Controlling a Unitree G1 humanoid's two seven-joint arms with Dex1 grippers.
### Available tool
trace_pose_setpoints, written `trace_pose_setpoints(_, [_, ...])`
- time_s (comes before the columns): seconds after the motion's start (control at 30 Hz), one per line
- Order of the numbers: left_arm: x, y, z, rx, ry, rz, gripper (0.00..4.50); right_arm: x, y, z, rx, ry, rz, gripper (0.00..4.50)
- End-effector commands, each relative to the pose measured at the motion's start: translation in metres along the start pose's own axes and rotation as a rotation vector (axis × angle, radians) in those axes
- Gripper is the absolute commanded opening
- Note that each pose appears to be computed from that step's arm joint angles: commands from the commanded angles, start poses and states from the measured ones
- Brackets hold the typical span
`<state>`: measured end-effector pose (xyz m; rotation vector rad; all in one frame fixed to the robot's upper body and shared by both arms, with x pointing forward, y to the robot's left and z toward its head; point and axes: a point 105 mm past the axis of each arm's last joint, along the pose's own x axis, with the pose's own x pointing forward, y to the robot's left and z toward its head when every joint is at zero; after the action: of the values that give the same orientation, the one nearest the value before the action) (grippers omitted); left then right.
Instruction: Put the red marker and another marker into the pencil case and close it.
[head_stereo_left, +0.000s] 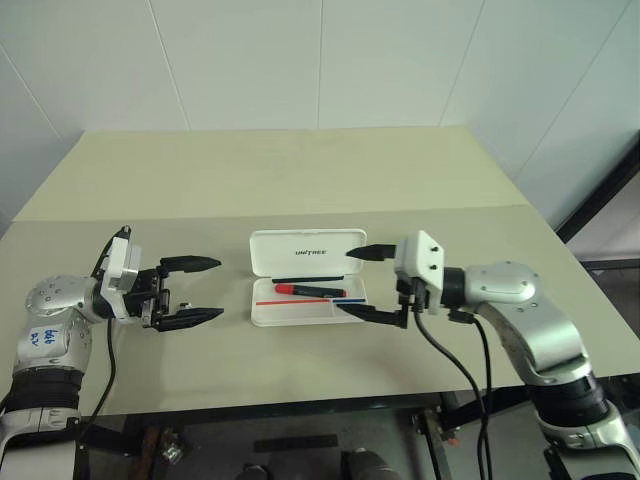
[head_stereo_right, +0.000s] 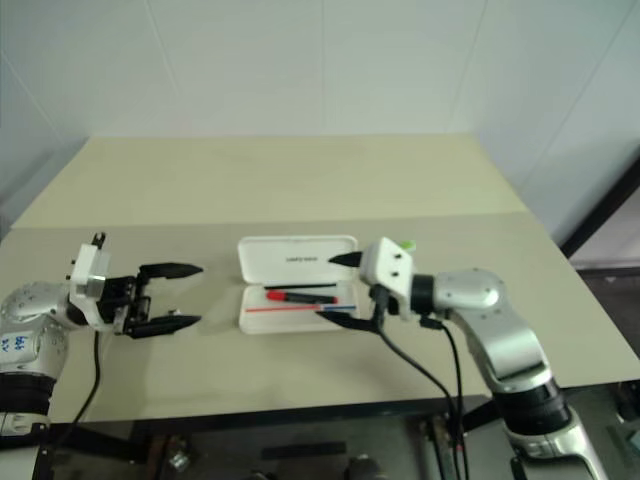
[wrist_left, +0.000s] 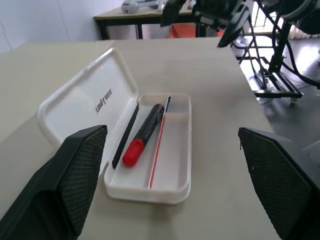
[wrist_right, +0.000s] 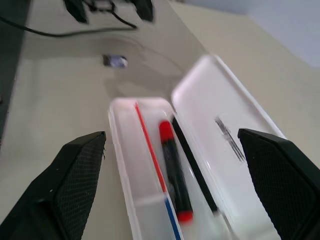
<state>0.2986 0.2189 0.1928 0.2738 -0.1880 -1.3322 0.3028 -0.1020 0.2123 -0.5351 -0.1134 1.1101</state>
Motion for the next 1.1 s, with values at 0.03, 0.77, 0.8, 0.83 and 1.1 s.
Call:
trace_pose_setpoints(0.03, [0.011,0.001,0.010,0.036,-0.036,-0.040,4.50,-0.029,-0.031,-0.004,-0.002,0.084,-0.208,4.48])
trace_pose_setpoints(0.77, [0.052,0.010,0.014,0.018,-0.109,-0.227,4.50,-0.052,-0.102,-0.050,0.547,0.147,-1.166,4.48])
trace_pose_setpoints(0.8, [0.053,0.011,0.015,0.018,-0.108,-0.228,4.50,-0.049,-0.103,-0.051,0.581,0.146,-1.194,4.48])
trace_pose_setpoints(0.83, [0.053,0.012,0.015,0.019,-0.108,-0.229,4.50,-0.046,-0.104,-0.052,0.607,0.144,-1.213,4.48])
trace_pose_setpoints(1.1, [0.061,0.013,0.016,0.021,-0.114,-0.248,4.50,-0.015,-0.114,-0.059,0.770,0.129,-1.272,4.48])
